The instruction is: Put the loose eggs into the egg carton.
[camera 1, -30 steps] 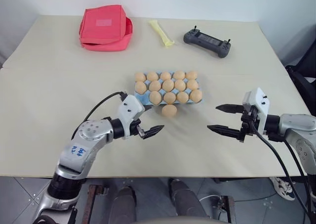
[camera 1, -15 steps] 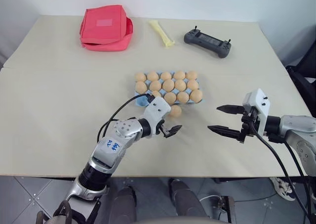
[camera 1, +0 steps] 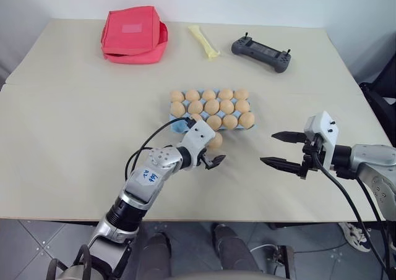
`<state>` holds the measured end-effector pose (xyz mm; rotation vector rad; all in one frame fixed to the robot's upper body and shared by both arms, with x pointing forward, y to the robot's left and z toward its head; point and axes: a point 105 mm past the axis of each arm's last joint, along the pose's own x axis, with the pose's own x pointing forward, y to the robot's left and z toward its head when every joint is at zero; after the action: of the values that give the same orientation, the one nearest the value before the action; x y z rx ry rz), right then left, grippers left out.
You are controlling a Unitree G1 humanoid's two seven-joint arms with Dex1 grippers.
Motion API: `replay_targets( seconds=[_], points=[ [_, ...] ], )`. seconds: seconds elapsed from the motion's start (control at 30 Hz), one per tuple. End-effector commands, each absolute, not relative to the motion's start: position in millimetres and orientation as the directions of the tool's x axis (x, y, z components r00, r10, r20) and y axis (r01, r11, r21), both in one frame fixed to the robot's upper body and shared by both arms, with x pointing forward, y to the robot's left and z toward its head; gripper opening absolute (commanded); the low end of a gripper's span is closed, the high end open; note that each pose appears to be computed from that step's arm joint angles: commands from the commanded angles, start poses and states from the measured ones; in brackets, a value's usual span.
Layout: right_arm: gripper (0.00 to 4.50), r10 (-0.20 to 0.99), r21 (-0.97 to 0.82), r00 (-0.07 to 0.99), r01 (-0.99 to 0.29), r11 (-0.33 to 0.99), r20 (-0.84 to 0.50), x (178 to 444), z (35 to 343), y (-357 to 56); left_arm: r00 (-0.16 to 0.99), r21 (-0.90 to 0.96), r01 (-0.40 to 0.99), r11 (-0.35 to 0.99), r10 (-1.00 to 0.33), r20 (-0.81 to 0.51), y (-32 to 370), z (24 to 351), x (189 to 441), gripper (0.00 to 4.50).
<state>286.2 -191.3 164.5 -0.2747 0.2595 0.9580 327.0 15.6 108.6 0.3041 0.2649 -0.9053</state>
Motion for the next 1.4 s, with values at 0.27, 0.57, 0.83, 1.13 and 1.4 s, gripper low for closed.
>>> replay_targets(
  seconds=[0.27,0.57,0.83,1.13,1.4],
  points=[
    [4.5,0.762,-0.155,0.568,-0.822,0.549,-0.312,284,175,-192,0.588,0.16,0.809,0.566,-0.767,-0.258,-7,113,336,4.08],
    [4.5,0.763,-0.153,0.568,-0.821,0.55,-0.308,285,173,-192,0.579,0.15,0.815,0.56,-0.781,-0.235,-11,113,336,1.82],
    [4.5,0.761,-0.157,0.573,-0.818,0.553,-0.306,285,174,-194,0.574,0.169,0.813,0.557,-0.815,-0.081,4,167,324,1.82],
    [4.5,0.767,-0.157,0.568,-0.822,0.548,-0.298,289,175,-192,0.791,0.174,0.605,0.777,-0.611,-0.018,69,189,360,1.82],
    [4.5,0.773,-0.16,0.566,-0.824,0.544,-0.286,292,179,-192,0.828,0.201,0.558,0.805,-0.557,-0.068,91,176,366,1.82]
  ],
)
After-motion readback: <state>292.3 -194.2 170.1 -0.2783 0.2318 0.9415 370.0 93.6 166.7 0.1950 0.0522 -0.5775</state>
